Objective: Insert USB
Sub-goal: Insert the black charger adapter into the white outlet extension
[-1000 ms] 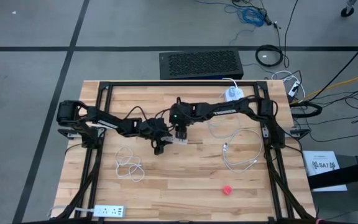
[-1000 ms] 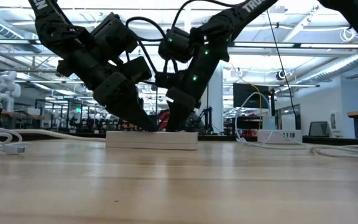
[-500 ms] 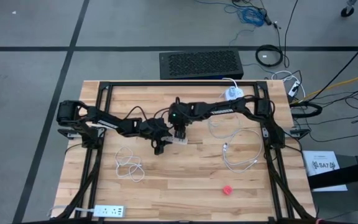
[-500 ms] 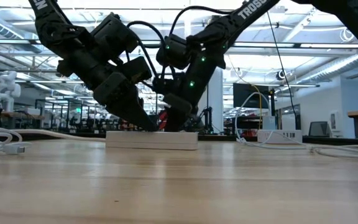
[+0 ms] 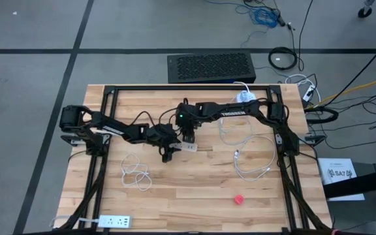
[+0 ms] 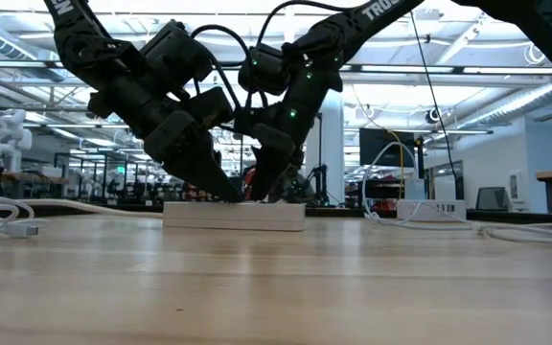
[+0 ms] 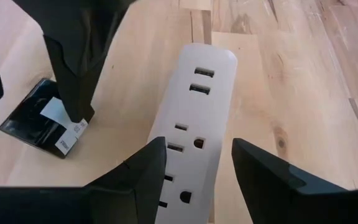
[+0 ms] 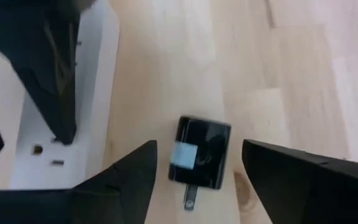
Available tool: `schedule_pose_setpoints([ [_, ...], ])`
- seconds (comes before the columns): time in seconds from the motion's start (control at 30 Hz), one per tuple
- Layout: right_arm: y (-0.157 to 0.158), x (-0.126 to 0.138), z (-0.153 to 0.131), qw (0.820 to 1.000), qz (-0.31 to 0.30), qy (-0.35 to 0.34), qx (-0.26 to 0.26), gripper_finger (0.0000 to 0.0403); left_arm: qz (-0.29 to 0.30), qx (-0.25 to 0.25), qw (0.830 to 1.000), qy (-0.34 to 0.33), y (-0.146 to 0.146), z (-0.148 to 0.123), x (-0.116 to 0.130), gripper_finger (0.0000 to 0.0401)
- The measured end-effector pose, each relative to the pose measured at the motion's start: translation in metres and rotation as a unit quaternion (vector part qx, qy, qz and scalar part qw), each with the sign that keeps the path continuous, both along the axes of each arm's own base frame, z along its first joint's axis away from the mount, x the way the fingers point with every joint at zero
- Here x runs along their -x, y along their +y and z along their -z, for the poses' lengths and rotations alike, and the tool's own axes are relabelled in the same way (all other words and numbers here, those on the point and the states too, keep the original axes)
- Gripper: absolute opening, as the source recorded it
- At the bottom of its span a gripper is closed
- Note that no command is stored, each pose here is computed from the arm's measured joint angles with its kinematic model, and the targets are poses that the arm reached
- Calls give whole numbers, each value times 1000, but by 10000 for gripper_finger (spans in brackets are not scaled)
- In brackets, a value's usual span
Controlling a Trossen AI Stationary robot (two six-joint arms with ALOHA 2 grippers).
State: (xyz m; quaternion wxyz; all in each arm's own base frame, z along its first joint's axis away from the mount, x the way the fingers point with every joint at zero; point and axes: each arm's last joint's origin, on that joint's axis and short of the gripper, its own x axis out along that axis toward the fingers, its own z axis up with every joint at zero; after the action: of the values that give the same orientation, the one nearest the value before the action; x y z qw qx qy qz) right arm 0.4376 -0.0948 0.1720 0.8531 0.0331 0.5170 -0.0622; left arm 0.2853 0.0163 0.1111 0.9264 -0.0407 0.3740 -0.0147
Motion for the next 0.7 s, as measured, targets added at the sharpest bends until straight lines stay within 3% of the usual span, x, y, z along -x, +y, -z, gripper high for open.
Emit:
schedule_pose_setpoints([
  [0.2,-4,-1,-1,1000,6,-10,-3,209,0,1,1000,1,0,0,0,192],
  [0.53,-2,16,4,996,34,79,-32,104,2,2,1000,4,0,0,0,192],
  [0.7,4,25,1,991,37,121,-40,85,2,2,1000,4,0,0,0,192],
])
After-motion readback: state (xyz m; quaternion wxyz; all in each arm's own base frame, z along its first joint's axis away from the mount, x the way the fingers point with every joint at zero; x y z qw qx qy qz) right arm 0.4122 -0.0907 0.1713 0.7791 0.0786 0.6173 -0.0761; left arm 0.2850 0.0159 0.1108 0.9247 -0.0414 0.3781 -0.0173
